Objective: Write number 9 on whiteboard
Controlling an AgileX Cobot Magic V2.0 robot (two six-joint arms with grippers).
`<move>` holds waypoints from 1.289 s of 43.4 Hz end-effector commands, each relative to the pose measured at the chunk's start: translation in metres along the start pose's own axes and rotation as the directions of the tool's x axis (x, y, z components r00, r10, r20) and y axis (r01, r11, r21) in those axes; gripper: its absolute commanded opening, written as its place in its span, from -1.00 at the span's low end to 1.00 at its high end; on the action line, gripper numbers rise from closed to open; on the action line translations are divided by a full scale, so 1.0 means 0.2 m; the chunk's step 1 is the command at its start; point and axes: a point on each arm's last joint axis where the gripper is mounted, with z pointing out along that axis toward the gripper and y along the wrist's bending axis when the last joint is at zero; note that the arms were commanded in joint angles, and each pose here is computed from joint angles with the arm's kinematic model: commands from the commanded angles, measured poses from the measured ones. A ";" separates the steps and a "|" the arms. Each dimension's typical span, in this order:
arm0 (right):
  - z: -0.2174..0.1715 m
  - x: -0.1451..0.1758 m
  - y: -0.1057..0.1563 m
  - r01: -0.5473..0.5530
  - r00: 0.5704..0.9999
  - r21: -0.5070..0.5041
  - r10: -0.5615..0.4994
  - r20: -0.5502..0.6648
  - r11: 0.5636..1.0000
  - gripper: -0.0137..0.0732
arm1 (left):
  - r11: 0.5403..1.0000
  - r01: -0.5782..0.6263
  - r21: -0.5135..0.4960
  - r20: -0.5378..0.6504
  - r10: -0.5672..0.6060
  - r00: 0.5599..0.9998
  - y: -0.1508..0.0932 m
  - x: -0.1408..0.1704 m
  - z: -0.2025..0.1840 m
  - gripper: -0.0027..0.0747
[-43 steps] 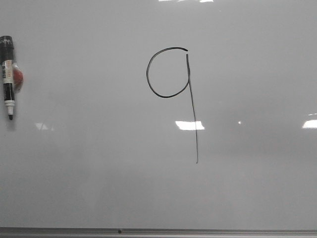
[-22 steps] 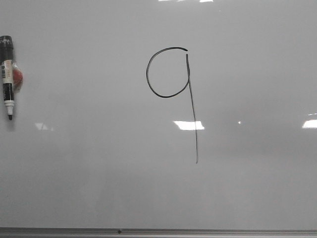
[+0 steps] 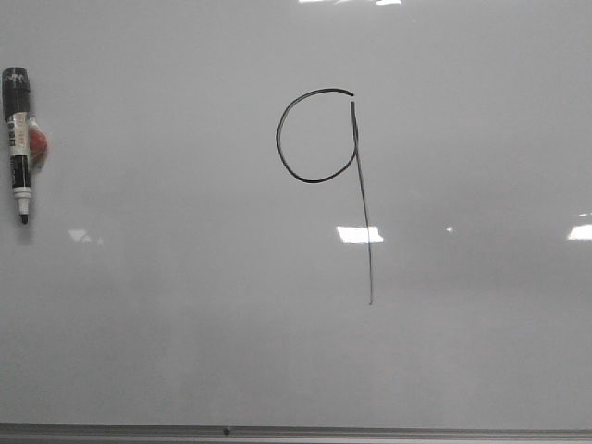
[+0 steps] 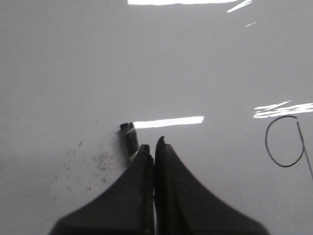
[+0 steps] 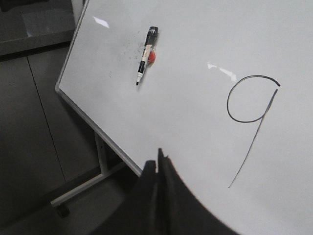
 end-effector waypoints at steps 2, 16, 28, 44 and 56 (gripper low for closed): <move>-0.01 -0.06 -0.01 -0.031 0.997 0.029 0.029 0.069 0.999 -0.84 | 0.997 0.048 -0.061 0.082 -0.043 0.996 0.02 0.08 -0.03 -0.98; -0.01 -0.06 -0.01 -0.031 0.997 0.029 0.029 0.069 0.999 -0.84 | 0.979 0.059 -0.195 0.070 -0.046 0.997 0.06 0.47 -0.10 -0.98; -0.01 -0.06 -0.01 -0.031 0.997 0.026 0.030 0.067 0.999 -0.84 | 0.978 0.059 -0.199 0.068 -0.046 0.997 0.06 0.49 -0.10 -0.98; -0.01 -0.06 -0.01 -0.031 0.997 0.026 0.030 0.067 0.999 -0.84 | 0.978 0.059 -0.199 0.068 -0.046 0.997 0.06 0.49 -0.10 -0.98; -0.01 -0.06 -0.01 -0.031 0.997 0.026 0.030 0.067 0.999 -0.84 | 0.978 0.059 -0.199 0.068 -0.046 0.997 0.06 0.49 -0.10 -0.98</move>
